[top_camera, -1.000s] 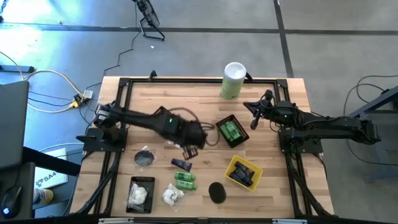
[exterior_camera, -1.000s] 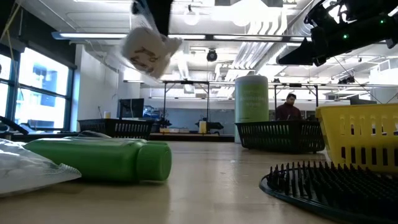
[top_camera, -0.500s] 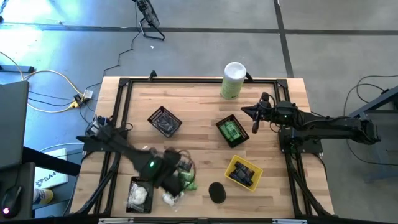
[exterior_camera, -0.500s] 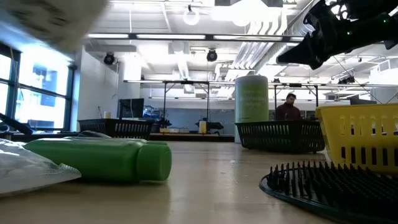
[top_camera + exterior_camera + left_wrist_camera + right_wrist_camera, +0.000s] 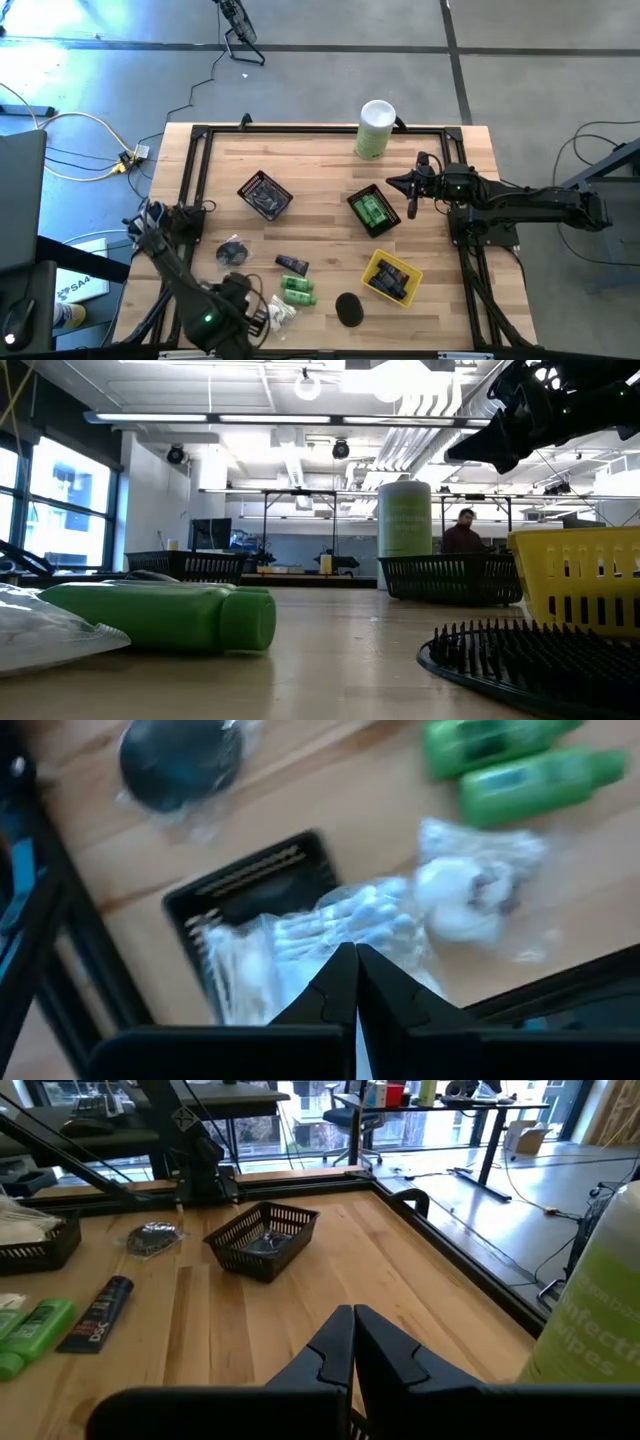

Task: Pick & Place Travel size toiletries
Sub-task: Put the cotton pack into the bottom left black bin

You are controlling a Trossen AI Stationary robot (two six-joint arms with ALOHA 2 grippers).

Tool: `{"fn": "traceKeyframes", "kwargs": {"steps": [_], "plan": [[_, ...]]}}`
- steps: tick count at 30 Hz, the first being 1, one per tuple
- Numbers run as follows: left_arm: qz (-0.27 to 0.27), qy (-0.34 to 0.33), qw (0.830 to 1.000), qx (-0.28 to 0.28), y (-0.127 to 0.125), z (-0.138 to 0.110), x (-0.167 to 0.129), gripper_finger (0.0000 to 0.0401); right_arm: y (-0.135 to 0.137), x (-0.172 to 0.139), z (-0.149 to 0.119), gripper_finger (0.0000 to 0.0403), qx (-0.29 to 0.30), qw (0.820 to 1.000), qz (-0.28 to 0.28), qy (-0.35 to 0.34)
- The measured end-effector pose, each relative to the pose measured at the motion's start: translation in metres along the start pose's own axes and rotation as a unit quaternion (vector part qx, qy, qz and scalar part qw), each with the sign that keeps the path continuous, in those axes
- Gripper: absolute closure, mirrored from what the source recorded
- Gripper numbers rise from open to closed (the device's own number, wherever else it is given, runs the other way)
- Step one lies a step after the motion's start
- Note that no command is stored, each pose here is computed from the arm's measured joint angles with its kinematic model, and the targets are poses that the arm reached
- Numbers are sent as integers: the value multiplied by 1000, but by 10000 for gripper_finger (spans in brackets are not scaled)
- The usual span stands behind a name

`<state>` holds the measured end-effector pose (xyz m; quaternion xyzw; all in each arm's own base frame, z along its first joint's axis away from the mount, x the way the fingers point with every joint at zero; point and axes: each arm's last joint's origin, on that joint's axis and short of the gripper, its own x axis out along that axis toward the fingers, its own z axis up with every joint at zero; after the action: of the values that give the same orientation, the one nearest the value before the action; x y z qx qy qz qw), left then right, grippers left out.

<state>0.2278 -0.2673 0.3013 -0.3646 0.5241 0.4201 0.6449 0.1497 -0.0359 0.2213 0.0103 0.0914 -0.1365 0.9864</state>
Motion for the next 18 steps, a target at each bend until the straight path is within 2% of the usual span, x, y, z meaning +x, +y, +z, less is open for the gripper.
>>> {"fn": "traceKeyframes", "kwargs": {"steps": [7, 13, 18], "plan": [[88, 36, 995, -9, 15, -17, 35, 401, 0, 0, 0, 398, 0, 1000, -2, 0], [74, 51, 996, 15, 13, -22, 59, 401, 0, 0, 0, 398, 0, 1000, -2, -1], [70, 53, 996, 16, 13, -24, 65, 401, 0, 0, 0, 398, 0, 1000, -2, -1]]}}
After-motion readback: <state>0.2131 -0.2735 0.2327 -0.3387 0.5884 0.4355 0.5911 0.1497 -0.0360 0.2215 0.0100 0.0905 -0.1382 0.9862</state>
